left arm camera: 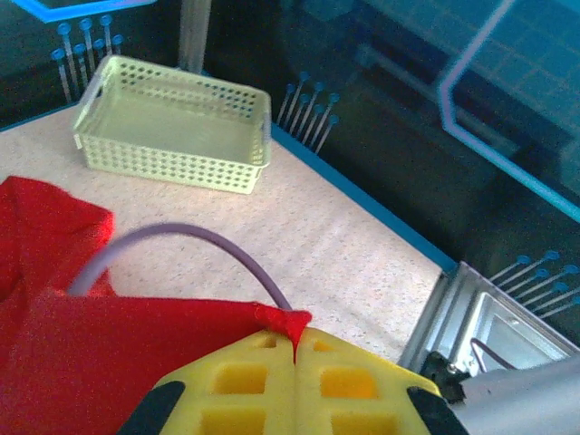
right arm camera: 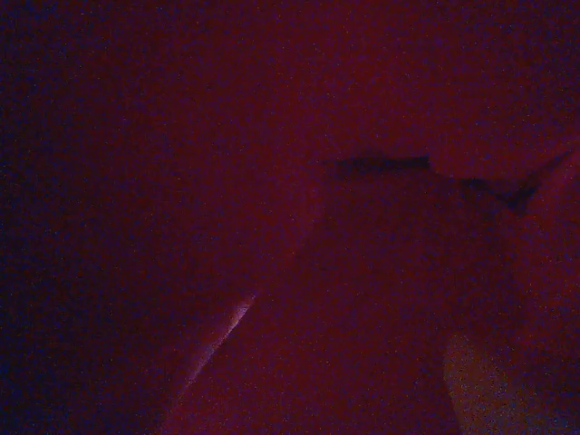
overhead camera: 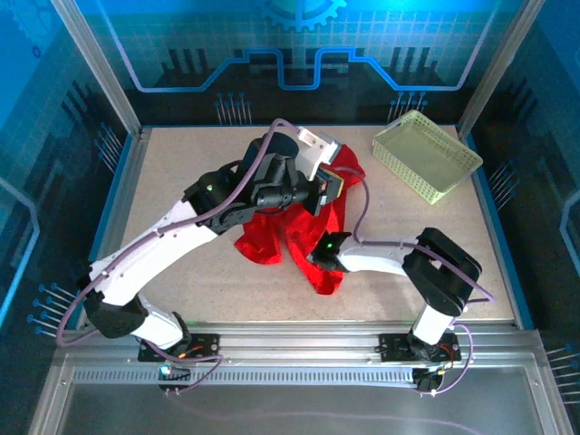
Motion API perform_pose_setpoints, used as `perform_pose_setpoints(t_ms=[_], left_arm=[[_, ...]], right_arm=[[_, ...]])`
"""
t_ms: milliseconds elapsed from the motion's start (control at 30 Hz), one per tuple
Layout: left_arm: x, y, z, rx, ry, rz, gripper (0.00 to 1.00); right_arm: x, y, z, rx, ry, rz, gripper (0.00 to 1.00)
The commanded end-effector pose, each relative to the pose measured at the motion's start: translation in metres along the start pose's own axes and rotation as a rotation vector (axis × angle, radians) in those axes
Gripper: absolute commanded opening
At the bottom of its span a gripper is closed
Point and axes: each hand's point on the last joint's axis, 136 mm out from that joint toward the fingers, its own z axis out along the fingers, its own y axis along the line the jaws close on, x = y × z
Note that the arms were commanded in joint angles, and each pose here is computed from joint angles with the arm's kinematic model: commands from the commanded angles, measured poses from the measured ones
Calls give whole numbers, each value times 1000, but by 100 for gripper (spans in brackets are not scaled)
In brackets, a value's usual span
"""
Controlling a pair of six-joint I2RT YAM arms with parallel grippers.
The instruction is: Fold the inside-out t-shirt
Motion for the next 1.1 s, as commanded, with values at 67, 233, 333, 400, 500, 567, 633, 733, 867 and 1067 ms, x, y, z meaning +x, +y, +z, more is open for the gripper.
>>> perform_pose_setpoints(t_ms=[67, 233, 333, 400, 500, 567, 633, 733, 867, 1067], left_arm=[[-16, 54, -13, -166, -43, -134, 0], [-19, 68, -15, -187, -40, -158, 0], [-20, 66, -11, -177, -18, -155, 0], [-19, 62, -7, -157, -4, -156, 0], [-21, 58, -6, -133, -1, -157, 0], [-22, 55, -5, -115, 2, -155, 0], [-24, 50, -6, -94, 1, -155, 0], [-26, 41, -7, -48, 2, -150, 0], [-32, 31, -13, -3, -9, -140, 0], [-38, 22, -33, 18, -45, -109, 0]], right_arm=[[1, -37, -27, 263, -99, 46, 87], [1, -62, -44, 435, -105, 92, 93], [1, -53, -46, 417, -92, 50, 95], [5, -34, -36, 290, -82, 21, 92], [8, -21, -27, 192, -71, 24, 90], [11, -14, -22, 179, -50, -17, 90], [15, -7, -16, 134, -37, -9, 90], [19, -6, -8, 146, -3, -20, 90], [31, -19, 4, 199, 51, -8, 91], [39, -51, 15, 208, 121, 141, 91]])
